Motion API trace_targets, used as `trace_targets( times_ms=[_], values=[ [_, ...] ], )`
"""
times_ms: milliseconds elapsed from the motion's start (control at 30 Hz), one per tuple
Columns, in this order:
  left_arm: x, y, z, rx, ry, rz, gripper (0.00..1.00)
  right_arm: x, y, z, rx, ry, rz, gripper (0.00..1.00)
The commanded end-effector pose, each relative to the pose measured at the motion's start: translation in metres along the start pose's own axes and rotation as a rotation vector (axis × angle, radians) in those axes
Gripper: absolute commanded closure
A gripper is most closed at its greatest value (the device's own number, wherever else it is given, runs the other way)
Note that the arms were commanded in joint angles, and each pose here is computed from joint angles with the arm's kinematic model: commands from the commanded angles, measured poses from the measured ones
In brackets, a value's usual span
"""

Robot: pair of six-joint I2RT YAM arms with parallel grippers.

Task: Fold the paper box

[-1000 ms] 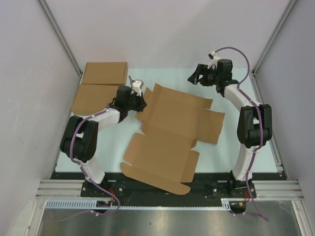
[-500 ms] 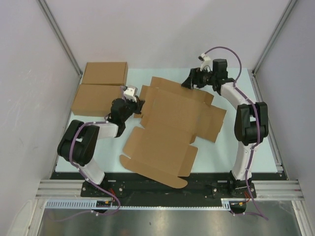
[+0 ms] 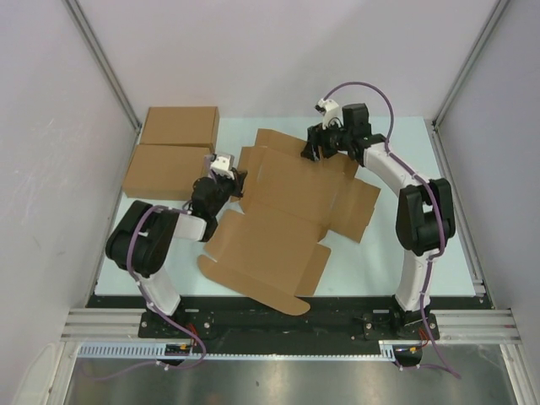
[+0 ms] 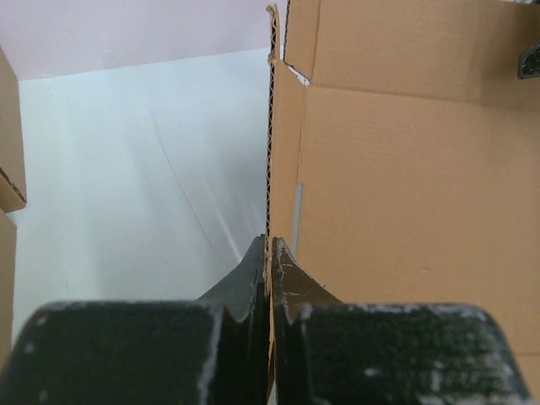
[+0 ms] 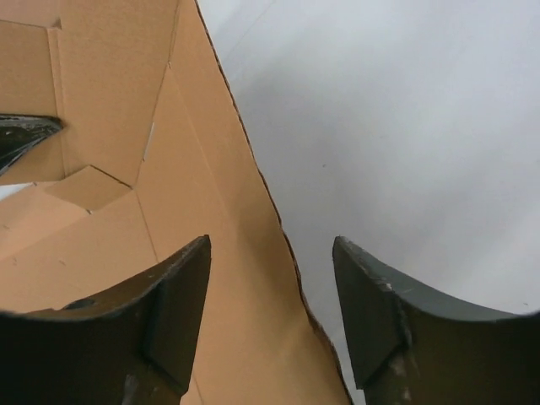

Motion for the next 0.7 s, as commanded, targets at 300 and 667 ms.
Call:
trace_targets(
  times_ms=[300,667],
  values=[
    [-0.018,-0.041,-0.046,0.094,-0.277,0.174,0.74,0.050,0.040,-0.033,0.166,-0.026,0.151,0.75],
    [-0.006,-0.044,-0.047,0.129,-0.287,0.190,0.59,0.048,0.076,-0.023,0.355,0.051,0.257,1.00]
  ],
)
Point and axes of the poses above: each gripper's point midway between its finger pads, its own x axis back along the fingers, its own y axis along the line the jaws close on, z = x × y, the point moved 2 cm from there along x, back along the fingers, and after that the axes turned 12 degrees about x, right-handed, at the moved point
